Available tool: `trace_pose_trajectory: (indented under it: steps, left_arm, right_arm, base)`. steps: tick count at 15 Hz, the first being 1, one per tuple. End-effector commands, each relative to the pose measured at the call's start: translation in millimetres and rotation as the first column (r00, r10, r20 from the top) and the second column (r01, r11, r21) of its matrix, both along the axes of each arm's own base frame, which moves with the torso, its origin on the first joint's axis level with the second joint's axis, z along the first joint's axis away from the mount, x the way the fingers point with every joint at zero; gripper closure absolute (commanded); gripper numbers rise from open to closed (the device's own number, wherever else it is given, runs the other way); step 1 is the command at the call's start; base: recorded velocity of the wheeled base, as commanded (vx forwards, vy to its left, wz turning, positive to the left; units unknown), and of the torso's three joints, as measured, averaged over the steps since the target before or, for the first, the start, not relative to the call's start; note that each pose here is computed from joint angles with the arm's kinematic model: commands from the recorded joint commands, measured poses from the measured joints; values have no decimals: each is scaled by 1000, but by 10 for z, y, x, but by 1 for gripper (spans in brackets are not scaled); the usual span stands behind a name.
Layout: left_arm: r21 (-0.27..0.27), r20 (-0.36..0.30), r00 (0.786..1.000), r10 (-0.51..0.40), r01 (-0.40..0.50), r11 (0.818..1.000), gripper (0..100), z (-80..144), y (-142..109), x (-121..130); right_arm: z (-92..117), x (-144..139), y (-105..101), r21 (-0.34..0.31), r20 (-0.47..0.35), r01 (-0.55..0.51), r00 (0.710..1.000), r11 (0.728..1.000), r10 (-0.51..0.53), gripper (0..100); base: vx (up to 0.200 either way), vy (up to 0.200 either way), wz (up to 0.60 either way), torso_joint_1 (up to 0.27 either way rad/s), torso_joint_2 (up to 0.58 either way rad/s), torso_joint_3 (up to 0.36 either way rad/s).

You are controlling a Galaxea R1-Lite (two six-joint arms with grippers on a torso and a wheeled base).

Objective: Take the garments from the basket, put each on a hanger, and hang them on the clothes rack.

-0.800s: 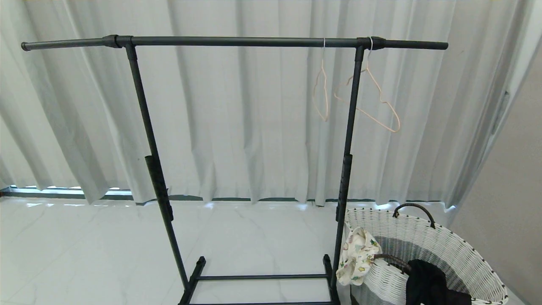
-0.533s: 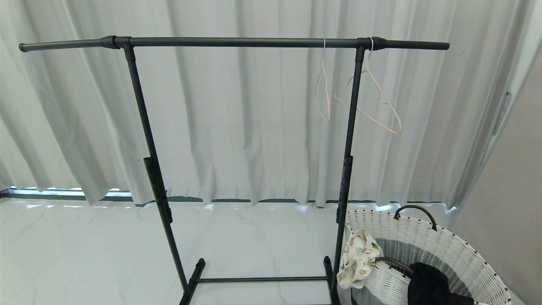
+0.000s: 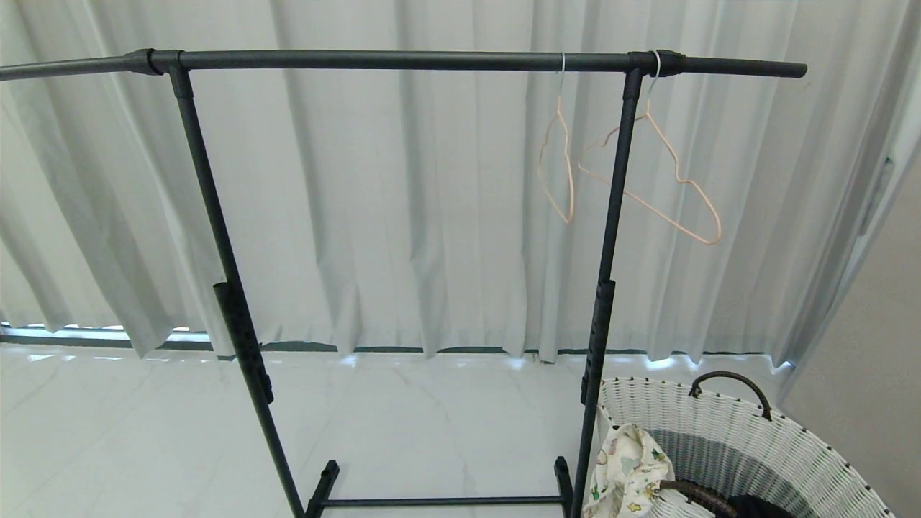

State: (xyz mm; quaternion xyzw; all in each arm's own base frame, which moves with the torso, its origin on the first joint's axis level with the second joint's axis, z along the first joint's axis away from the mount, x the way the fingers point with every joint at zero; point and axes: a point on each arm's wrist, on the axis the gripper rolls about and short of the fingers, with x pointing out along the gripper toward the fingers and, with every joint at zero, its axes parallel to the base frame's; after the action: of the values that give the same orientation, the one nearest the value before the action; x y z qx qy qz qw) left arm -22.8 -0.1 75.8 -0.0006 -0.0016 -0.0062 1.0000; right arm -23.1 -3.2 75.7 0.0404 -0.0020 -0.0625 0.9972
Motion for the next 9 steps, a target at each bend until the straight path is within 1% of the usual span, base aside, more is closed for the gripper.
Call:
trace_pose_trajectory:
  steps: [1,2,3,4,5,6,7,8,9]
  left_arm:
    - [0,0,1000,0,0,1000,0,0,0,0]
    - [0,0,1000,0,0,1000,0,0,0,0]
    - [6,0,1000,-1,1,1000,0,0,0,0]
    - [7,0,1000,-1,1,1000,0,0,0,0]
    - [7,0,1000,0,0,1000,0,0,0,0]
    - [7,0,1000,-1,1,1000,0,0,0,0]
    - [9,0,1000,-1,1,1000,0,0,0,0]
    - [7,0,1000,-1,1,1000,0,0,0,0]
    - [6,0,1000,-1,1,1000,0,0,0,0]
  right_arm:
    - [-1,0,0,-1,-1,-1,1000,1000,1,0]
    - [1,0,0,-1,1,-2,1000,1000,2,0]
    - [43,-4,10,-10,31,-44,999,999,44,0]
    - [242,-53,26,-13,89,-126,988,992,126,0]
    - [351,-56,31,-17,79,-160,984,987,161,0]
    - [696,80,24,-57,-31,-244,970,968,242,0]
    - [827,306,50,-78,-160,-324,938,943,309,0]
    - [855,414,72,-80,-219,-346,921,935,322,0]
    - [836,771,142,-104,-418,-386,853,916,312,0]
  base:
    - [0,0,0,0,0,0]
    - [0,0,0,0,0,0]
    - [0,0,0,0,0,0]
    - [0,0,0,0,0,0]
    - [0,0,0,0,0,0]
    - [0,0,0,0,0,0]
    - [0,0,0,0,0,0]
    - [0,0,0,0,0,0]
    - [0,0,0,0,0,0]
